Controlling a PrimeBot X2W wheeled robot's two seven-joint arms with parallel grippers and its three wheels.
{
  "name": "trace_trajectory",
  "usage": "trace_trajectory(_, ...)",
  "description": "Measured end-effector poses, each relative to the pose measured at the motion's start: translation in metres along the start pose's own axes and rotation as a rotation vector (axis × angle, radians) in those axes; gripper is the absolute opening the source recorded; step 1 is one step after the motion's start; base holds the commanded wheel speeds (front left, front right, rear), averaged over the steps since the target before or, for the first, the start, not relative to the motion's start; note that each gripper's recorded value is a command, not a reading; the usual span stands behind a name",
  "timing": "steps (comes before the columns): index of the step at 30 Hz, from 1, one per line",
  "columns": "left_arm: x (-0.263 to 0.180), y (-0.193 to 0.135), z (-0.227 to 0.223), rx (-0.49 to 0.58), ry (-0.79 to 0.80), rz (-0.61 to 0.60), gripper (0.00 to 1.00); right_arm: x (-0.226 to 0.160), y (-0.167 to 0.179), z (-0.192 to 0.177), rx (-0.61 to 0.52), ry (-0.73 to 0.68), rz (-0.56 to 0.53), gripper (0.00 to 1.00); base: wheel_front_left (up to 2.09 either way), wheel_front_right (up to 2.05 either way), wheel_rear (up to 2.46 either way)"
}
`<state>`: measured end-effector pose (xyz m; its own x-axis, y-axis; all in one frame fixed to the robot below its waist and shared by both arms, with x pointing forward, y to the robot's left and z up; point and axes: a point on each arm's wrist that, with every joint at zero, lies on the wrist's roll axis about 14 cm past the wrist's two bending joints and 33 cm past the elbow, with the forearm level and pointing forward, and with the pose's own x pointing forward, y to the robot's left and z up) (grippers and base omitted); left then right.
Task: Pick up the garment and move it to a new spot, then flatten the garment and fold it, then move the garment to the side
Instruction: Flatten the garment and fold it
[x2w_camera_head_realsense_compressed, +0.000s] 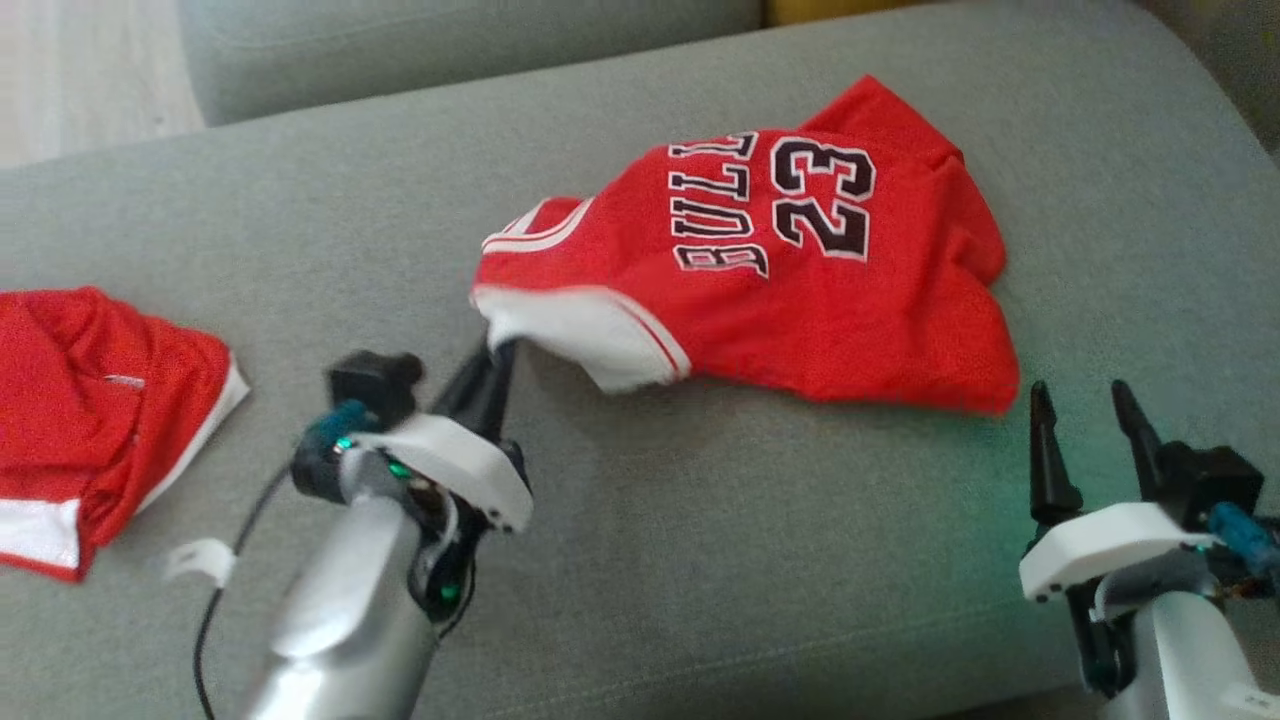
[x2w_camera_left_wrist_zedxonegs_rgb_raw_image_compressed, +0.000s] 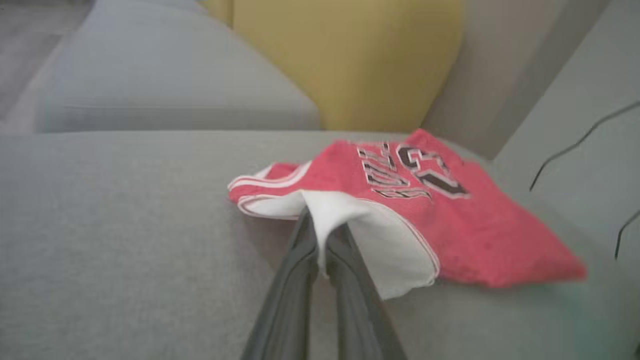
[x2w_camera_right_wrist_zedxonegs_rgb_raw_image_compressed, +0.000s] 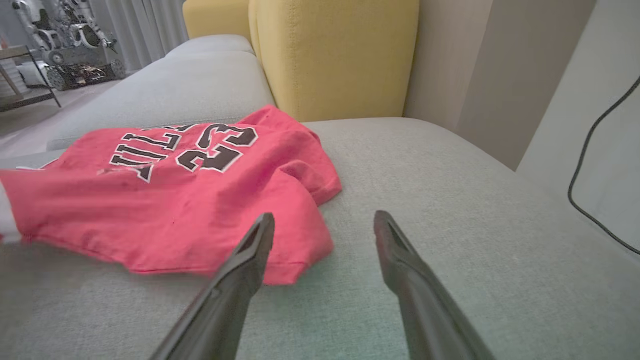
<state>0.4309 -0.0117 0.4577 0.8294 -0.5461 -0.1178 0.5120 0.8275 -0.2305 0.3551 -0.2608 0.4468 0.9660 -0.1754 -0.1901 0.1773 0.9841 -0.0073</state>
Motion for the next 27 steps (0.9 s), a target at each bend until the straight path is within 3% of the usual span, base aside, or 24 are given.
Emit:
trace_trajectory(4,-0.01,0.023,0.045,-0.113,-0.153,0.094,0.0,-0.001,0.013,-0.001,-0.003,0.004,0.041,1.0,0.0,0.0,0.0)
trace_trajectory(7,-0.025,0.047,0.055,-0.127,-0.199,0.183,0.0,0.0,0.026,-0.001,-0.022,0.011,0.079,1.0,0.0,0.0,0.0)
trace_trajectory(13,-0.053,0.078,0.027,-0.107,-0.136,0.298,0.0,0.001,0.04,-0.016,-0.03,0.077,0.121,1.0,0.0,0.0,0.0)
trace_trajectory(27,-0.072,0.089,-0.019,-0.103,-0.009,0.368,0.0,0.0,0.051,-0.061,0.039,0.234,0.141,1.0,0.0,0.0,0.0)
